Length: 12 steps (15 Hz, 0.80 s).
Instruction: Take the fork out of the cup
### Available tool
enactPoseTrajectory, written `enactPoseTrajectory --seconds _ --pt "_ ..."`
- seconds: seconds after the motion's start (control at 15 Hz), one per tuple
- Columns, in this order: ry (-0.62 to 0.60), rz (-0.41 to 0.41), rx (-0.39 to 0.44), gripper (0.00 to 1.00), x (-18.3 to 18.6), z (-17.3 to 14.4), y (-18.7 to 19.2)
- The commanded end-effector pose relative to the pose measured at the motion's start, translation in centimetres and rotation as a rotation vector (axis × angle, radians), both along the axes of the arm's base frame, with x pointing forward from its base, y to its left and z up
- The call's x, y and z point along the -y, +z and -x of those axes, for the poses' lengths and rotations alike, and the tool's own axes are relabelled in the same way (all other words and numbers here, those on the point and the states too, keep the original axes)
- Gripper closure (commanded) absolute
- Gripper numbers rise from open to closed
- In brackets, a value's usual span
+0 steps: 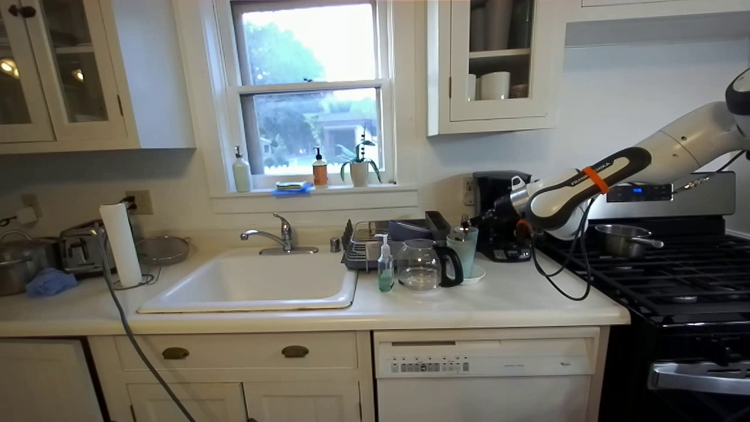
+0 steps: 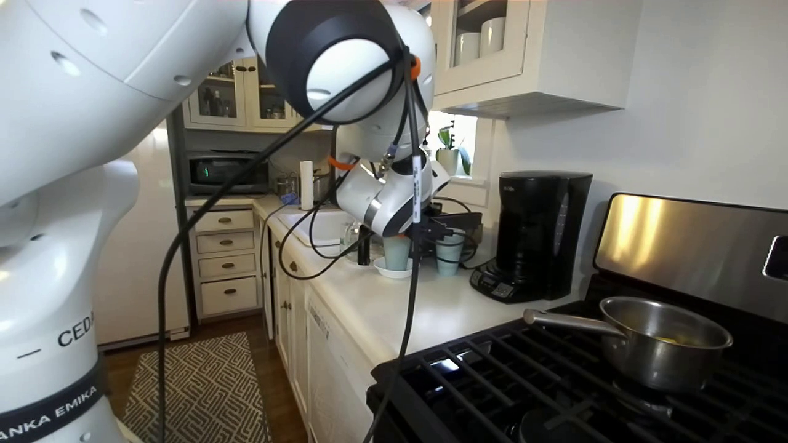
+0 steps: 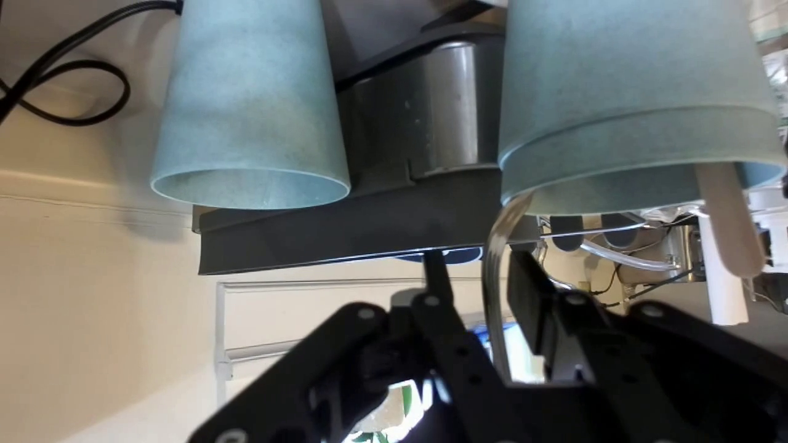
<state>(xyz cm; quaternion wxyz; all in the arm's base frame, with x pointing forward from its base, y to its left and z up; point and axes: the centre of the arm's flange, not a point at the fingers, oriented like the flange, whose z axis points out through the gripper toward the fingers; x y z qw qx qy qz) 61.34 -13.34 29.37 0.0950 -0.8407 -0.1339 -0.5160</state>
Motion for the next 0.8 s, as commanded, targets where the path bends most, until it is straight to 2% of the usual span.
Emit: enactPoseTrajectory --seconds 0.0,0.13,0.73 --pt "-0.01 0.001 0.041 0.96 0.0 -1.0 -0.1" --pt "-0.014 0.0 0.056 1.0 0.0 -0.9 0.2" --pt "0.008 0.022 0.093 0.99 -0.9 0.3 2.5"
